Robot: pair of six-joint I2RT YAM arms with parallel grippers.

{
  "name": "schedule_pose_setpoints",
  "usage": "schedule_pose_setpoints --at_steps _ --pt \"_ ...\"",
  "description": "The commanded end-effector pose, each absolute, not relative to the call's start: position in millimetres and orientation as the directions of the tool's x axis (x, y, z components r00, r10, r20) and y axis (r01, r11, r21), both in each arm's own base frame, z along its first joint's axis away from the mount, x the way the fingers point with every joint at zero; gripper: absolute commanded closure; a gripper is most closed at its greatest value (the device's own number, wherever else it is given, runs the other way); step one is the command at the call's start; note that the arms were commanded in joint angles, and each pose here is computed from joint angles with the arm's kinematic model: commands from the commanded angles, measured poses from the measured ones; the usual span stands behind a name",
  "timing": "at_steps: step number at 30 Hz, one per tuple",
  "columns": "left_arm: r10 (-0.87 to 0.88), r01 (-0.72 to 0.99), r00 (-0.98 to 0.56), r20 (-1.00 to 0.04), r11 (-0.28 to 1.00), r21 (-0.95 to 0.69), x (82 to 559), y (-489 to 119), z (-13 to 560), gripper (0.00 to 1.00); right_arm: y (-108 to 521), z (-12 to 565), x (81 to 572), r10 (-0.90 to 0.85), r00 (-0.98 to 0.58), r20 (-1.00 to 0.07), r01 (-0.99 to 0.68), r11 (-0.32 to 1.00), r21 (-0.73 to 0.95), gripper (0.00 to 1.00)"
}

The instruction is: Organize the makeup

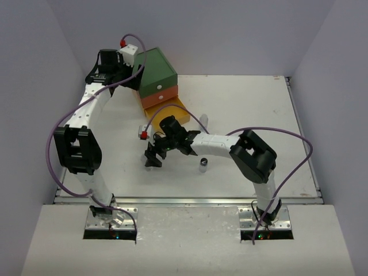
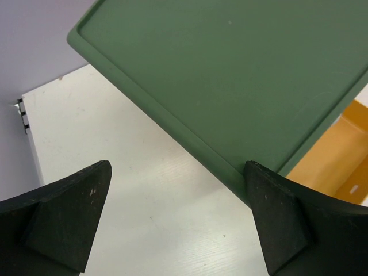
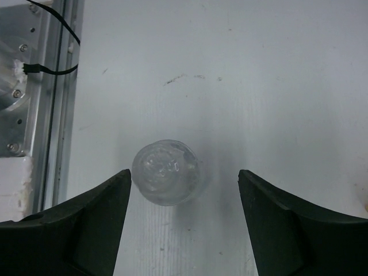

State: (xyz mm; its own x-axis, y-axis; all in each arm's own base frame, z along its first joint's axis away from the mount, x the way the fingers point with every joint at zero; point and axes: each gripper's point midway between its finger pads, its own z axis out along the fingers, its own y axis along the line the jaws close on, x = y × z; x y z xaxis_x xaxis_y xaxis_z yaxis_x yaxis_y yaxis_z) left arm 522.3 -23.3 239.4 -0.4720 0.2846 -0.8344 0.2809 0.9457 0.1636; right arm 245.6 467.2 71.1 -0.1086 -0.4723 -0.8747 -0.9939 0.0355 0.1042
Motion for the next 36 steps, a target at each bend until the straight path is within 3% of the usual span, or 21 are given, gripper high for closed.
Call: schedule_pose_setpoints --at_steps 1,8,9,10,12,17,20,23,25,28,30,36 --pt "0.270 0.301 -0.451 -0.851 0.943 0.139 507 -23 260 0.00 488 84 265 -0.418 -0.055 -0.907 -0.998 0.058 0.034 0.26" --pt "0.255 0.369 -0.416 -0.873 0.925 0.094 506 -39 271 0.00 486 80 262 -0.426 -0.039 -0.904 -0.999 0.033 0.028 0.41" --pt "0.251 0.385 -0.409 -0.877 0.919 0.084 504 -43 274 0.00 488 83 259 -0.415 -0.034 -0.909 -0.999 0.015 0.031 0.59" --pt "0.251 0.396 -0.402 -0.881 0.915 0.080 503 -45 276 0.00 489 84 258 -0.407 -0.031 -0.913 -1.000 0.007 0.031 0.62" --pt "0.257 0.434 -0.391 -0.884 0.898 0.069 499 -52 280 0.00 492 90 257 -0.385 -0.030 -0.923 -0.999 -0.002 0.033 0.77" --pt "0.264 0.453 -0.389 -0.882 0.889 0.066 486 -32 288 0.00 489 97 255 -0.360 -0.065 -0.931 -0.998 0.011 0.065 0.98" --pt "0.211 0.485 -0.369 -0.905 0.875 0.007 475 -29 305 0.00 483 117 255 -0.296 -0.139 -0.945 -0.990 0.023 0.138 1.00" --pt "0.143 0.578 -0.312 -0.939 0.814 -0.068 458 -34 339 0.00 467 166 269 -0.137 -0.354 -0.925 -0.935 0.020 0.354 1.00" --pt "0.171 0.685 -0.235 -0.957 0.727 -0.038 440 -49 358 0.01 443 198 299 -0.031 -0.469 -0.883 -0.881 0.082 0.465 1.00" --pt "0.239 0.781 -0.145 -0.960 0.623 0.037 416 -64 364 0.04 422 227 318 0.032 -0.495 -0.868 -0.854 0.168 0.493 1.00" --pt "0.257 0.842 -0.182 -0.949 0.539 -0.016 393 -78 351 0.05 407 229 340 0.054 -0.528 -0.848 -0.814 0.255 0.522 1.00" --pt "0.586 0.912 -0.104 -0.803 0.379 0.159 367 -136 278 0.00 395 263 384 0.145 -0.529 -0.836 -0.765 0.344 0.544 1.00"
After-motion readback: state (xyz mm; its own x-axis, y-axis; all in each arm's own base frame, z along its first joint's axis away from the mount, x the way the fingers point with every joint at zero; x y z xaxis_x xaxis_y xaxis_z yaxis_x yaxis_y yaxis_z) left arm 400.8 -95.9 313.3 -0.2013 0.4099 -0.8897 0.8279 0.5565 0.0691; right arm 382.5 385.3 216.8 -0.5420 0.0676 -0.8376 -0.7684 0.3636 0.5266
